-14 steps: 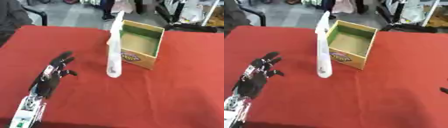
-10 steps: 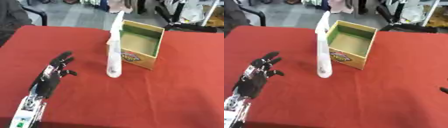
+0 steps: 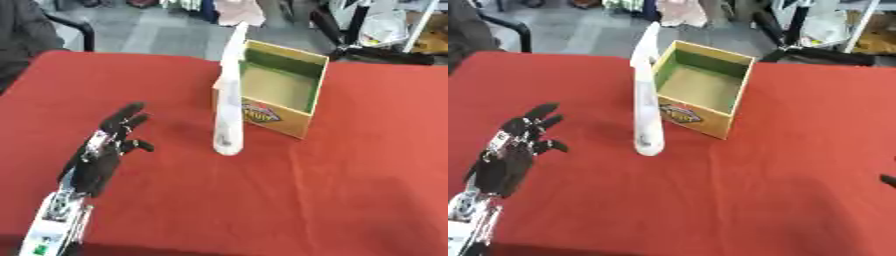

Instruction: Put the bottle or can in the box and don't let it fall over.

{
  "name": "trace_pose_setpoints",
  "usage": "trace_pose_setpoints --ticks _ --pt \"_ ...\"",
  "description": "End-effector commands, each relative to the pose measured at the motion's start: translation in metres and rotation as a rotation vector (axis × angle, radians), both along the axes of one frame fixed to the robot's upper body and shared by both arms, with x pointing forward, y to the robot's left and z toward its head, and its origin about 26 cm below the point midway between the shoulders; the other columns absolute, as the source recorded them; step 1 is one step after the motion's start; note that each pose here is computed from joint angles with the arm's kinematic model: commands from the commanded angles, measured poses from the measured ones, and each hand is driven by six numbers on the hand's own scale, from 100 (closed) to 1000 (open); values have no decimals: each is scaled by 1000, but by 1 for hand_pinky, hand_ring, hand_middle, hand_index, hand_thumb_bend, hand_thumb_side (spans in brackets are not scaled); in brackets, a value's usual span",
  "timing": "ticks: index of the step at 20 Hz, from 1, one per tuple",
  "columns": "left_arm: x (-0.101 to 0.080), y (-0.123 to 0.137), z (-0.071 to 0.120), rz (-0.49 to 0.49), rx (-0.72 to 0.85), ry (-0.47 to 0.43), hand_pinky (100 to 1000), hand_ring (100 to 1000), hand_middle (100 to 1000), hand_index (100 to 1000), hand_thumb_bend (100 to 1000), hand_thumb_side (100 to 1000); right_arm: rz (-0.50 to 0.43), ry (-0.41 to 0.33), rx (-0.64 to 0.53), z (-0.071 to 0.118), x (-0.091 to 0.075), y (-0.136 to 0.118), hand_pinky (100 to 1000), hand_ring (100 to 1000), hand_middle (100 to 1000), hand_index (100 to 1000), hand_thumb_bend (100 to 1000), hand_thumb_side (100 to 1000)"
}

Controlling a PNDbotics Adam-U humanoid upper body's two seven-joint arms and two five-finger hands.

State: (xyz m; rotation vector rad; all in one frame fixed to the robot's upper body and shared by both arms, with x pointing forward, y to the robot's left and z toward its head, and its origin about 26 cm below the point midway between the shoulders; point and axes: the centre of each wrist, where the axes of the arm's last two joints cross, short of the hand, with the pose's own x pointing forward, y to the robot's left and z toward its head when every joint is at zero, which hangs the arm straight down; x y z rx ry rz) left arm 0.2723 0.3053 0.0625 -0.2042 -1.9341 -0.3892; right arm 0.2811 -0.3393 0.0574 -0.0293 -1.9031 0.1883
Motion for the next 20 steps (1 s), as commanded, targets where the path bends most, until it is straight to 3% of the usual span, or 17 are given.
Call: trace_pose_setpoints --ticks 1,4,5,9,14,17,20 --pt "2 1 12 -1 13 -43 643 1000 997 1000 173 935 -1 -29 -26 11 1 -3 824 1000 1000 965 100 629" --pt "8 5 26 9 55 -94 645 1000 994 1000 116 875 -4 -27 -28 10 1 -4 824 1000 1000 965 100 628" --pt "11 6 34 16 86 -124 647 1000 988 998 100 813 -6 -26 -28 10 1 -5 824 1000 1000 965 100 629" --pt "30 2 67 35 207 -257 661 1000 973 993 100 709 -15 -22 -29 10 0 -6 824 1000 1000 965 100 625" --pt "63 -21 102 61 290 -373 679 1000 966 992 100 673 -25 -21 -26 9 -1 -8 824 1000 1000 965 100 624" --pt "79 -37 112 62 318 -427 688 1000 958 990 100 655 -32 -18 -21 9 -1 -8 824 1000 1000 966 100 643" --pt "97 -50 109 94 357 -425 687 1000 957 993 100 651 -35 -18 -14 9 -1 -8 824 1000 1000 967 100 631"
